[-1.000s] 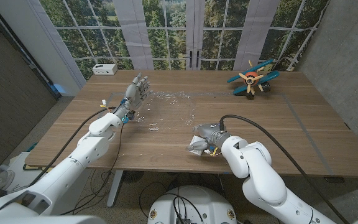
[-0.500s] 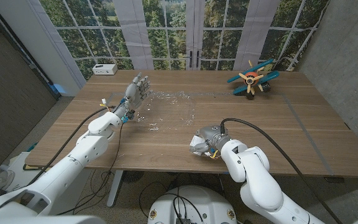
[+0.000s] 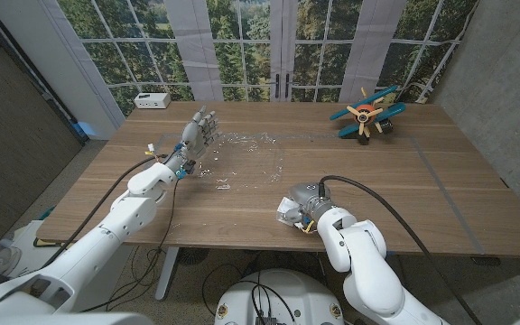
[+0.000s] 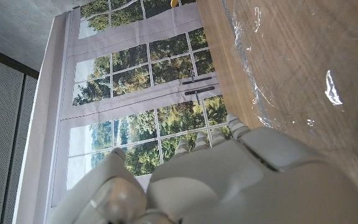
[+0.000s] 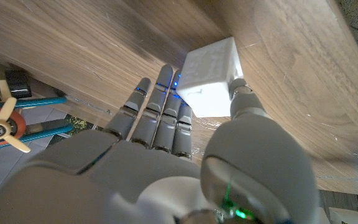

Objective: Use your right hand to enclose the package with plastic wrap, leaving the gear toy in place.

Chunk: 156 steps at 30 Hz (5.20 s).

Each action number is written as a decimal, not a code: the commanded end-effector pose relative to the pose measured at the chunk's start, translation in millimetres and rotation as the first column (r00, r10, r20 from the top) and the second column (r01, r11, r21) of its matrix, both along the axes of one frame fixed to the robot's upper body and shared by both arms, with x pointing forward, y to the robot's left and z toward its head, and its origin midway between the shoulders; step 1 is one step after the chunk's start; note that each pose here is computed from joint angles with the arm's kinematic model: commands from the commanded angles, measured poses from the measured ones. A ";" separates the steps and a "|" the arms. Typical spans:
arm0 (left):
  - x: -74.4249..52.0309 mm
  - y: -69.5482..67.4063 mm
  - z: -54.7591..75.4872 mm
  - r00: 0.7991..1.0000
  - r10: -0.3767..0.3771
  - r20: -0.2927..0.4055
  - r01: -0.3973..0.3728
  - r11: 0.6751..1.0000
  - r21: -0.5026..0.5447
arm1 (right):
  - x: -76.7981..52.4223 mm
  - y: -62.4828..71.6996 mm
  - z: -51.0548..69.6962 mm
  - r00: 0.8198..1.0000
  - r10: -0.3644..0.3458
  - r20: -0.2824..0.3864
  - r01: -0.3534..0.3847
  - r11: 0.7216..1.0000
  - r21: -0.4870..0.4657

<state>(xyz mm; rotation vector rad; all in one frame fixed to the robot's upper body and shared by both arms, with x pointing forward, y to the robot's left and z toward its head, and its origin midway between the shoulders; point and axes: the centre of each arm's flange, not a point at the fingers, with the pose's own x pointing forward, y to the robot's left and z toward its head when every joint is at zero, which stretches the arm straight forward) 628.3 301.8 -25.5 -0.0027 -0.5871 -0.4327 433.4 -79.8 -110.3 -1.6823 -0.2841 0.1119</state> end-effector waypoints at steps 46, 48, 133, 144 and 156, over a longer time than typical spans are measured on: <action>-31.7 28.3 -4.9 0.995 0.097 0.038 -0.095 0.994 -0.054 | 24.8 1.5 85.0 0.930 0.143 0.339 -0.196 0.973 0.125; -33.4 30.2 -5.7 0.994 0.103 0.038 -0.101 0.993 -0.060 | 27.2 2.6 88.0 0.925 0.151 0.347 -0.206 0.970 0.126; -66.2 66.9 -31.7 0.973 0.232 0.008 -0.228 0.961 -0.154 | 167.8 99.9 145.0 0.879 0.407 0.250 -0.434 0.899 0.063; -68.4 65.0 -33.6 0.972 0.234 0.004 -0.231 0.961 -0.152 | 185.7 101.5 139.5 0.894 0.393 0.215 -0.416 0.906 0.072; -66.6 65.9 -34.8 0.972 0.234 -0.007 -0.232 0.961 -0.152 | 207.3 98.7 129.9 0.915 0.360 0.183 -0.380 0.921 0.087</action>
